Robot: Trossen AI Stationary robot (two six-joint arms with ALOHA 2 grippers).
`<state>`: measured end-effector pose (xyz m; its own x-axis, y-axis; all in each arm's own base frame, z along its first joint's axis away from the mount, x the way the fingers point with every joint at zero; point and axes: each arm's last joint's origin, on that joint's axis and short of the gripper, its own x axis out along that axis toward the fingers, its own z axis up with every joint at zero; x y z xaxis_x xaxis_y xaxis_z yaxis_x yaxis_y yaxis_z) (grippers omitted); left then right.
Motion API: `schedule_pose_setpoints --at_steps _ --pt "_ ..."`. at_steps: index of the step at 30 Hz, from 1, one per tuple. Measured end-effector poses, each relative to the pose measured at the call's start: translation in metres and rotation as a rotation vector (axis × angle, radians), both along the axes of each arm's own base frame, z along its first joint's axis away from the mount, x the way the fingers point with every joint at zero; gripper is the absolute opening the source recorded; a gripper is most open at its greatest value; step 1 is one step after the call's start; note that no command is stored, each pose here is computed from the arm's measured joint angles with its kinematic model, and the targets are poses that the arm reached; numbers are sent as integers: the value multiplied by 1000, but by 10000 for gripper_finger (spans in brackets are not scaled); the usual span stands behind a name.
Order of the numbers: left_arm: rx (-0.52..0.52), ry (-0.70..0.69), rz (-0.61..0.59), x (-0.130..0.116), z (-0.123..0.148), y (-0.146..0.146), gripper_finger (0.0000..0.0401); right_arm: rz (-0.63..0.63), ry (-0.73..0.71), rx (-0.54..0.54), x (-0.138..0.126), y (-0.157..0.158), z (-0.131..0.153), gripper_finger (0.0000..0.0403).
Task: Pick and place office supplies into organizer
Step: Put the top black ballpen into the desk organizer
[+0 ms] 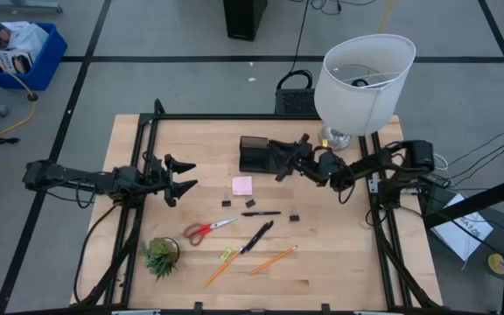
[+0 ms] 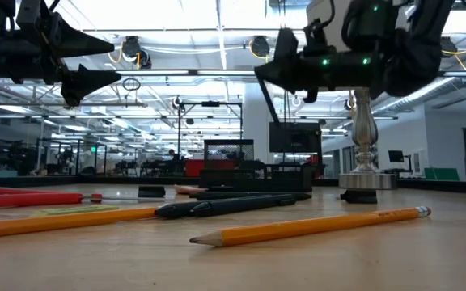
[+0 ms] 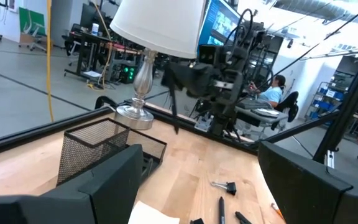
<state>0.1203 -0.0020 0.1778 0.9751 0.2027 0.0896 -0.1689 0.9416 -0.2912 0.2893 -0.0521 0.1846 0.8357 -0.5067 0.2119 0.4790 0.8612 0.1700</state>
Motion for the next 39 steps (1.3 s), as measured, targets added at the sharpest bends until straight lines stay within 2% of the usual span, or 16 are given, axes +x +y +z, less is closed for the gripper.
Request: schedule_pose_setpoints --at_steps 5,12,16,27,36,39 --pt "6 2 1 0 0 0 324 -32 -22 -52 16 -10 -8 50" --pt "4 2 0 0 0 0 324 1 -53 -166 49 -18 4 50" --pt "-9 1 -7 0 0 0 324 -38 -62 -209 59 -21 12 50" --pt "-12 0 -11 0 0 0 324 -117 38 -161 68 -58 14 50" --pt "-12 -1 -11 0 0 0 324 -134 83 -131 66 -69 9 50" --pt "-12 -2 -11 0 0 0 324 -104 93 -131 67 -70 8 50"
